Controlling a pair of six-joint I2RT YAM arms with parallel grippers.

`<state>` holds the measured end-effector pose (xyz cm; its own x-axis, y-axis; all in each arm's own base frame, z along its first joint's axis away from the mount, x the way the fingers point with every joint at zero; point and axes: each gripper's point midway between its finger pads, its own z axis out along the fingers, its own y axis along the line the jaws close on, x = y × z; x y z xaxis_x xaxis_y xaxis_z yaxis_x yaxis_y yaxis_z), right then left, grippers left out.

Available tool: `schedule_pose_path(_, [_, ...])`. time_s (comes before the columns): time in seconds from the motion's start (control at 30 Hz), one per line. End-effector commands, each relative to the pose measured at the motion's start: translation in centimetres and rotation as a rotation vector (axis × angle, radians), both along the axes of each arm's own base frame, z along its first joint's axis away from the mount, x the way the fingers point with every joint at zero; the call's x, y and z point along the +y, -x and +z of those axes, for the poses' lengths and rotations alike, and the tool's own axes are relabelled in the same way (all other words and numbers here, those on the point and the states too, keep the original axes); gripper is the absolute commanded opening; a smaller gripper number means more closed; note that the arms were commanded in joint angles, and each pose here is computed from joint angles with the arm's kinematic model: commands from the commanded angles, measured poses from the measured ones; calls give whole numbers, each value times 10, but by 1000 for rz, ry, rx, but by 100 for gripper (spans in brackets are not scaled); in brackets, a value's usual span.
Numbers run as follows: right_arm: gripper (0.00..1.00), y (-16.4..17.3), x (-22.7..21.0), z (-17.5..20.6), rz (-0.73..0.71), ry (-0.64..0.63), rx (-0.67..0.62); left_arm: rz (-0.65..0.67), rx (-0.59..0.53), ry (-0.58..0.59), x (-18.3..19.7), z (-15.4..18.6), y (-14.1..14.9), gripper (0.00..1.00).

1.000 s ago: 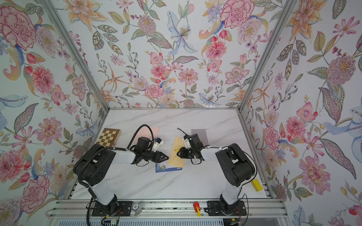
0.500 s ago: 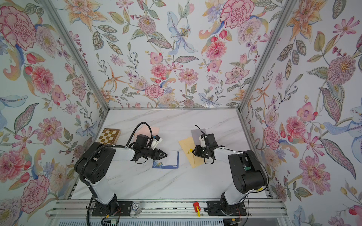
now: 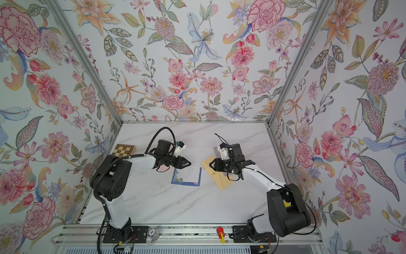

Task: Fold the letter paper in half and place it into the envelope
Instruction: Move the envelope to the center of the board, then fold the letter paper at the center of the board.

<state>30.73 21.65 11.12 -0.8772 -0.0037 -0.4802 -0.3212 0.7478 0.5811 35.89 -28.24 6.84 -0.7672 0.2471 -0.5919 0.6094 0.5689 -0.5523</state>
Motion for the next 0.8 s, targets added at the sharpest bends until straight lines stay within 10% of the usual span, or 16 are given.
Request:
schedule_pose_path(0.0, [37,5,30,-6,72,-35,17,-14,-23,-5,4,20,14,51])
schedule_pose_path(0.77, [30,4,76,-83,123,10,168,238,127,-85,93,-39,83,51])
